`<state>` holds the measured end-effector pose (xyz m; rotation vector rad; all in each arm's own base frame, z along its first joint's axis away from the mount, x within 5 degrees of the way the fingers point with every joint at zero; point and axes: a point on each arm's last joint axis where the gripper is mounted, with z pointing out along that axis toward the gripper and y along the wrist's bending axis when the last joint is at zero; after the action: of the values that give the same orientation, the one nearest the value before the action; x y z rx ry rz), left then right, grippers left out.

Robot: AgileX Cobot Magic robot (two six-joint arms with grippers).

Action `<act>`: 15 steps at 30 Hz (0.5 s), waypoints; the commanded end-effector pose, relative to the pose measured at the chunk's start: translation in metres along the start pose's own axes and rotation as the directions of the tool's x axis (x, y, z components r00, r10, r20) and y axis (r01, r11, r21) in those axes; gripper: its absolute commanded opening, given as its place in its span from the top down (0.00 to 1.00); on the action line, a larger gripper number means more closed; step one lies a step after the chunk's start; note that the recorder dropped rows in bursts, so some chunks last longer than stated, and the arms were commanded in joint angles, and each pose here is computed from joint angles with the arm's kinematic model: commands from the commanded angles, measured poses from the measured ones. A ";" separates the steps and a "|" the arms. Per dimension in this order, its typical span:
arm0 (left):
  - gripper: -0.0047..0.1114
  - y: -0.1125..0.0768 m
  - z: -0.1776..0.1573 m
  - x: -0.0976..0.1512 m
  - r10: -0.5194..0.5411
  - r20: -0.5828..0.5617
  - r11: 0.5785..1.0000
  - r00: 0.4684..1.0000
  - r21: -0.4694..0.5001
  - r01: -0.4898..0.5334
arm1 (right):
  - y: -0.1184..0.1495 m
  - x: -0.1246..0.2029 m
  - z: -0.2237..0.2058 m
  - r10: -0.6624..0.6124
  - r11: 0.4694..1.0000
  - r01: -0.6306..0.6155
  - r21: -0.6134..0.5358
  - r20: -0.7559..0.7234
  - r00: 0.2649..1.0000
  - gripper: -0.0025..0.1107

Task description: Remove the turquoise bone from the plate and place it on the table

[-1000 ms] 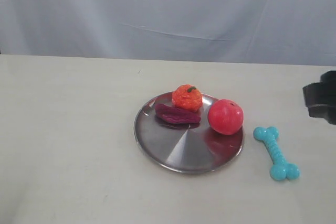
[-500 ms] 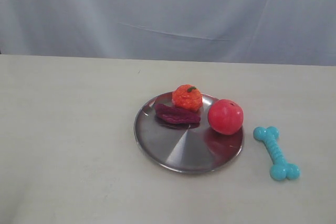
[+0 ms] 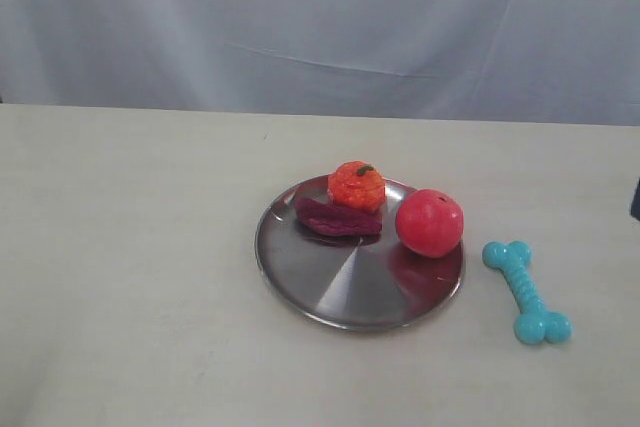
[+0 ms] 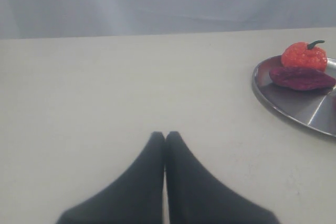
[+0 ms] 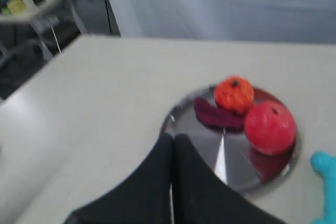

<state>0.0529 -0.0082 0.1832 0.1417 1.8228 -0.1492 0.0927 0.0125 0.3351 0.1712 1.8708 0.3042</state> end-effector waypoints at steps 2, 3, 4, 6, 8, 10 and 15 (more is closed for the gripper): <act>0.96 0.000 0.000 0.001 0.000 -0.001 1.000 1.000 0.002 0.000 | -0.020 0.024 0.003 -0.089 0.994 0.073 0.077 0.234 0.968 0.98; 0.96 0.000 0.000 0.001 0.000 -0.001 1.000 1.000 0.002 0.000 | -0.025 0.032 0.003 -0.090 0.992 0.067 0.108 0.228 0.970 0.98; 0.96 0.000 0.000 0.001 0.000 -0.001 1.000 1.000 0.002 0.000 | -0.033 0.047 0.003 -0.084 0.986 0.050 0.157 0.218 0.972 0.98; 0.96 0.000 0.000 0.001 0.000 -0.001 1.000 1.000 0.002 0.000 | -0.038 0.059 0.001 -0.081 0.983 0.041 0.181 0.221 0.972 0.98; 0.96 0.000 0.000 0.001 0.000 -0.001 1.000 1.000 0.002 0.000 | -0.042 0.070 0.000 -0.079 0.980 0.036 0.194 0.221 0.972 0.98; 0.96 0.000 0.000 0.001 0.000 -0.001 1.000 1.000 0.002 0.000 | -0.045 0.081 0.001 -0.085 0.979 0.042 0.199 0.211 0.974 0.98; 0.96 0.000 0.000 0.001 0.000 -0.001 1.000 1.000 0.002 0.000 | -0.050 0.096 0.006 -0.127 0.973 0.083 0.213 0.201 0.971 0.98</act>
<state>0.0529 -0.0082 0.1832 0.1417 1.8228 -0.1492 0.0697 -0.0079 0.2360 0.2669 1.7128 0.0627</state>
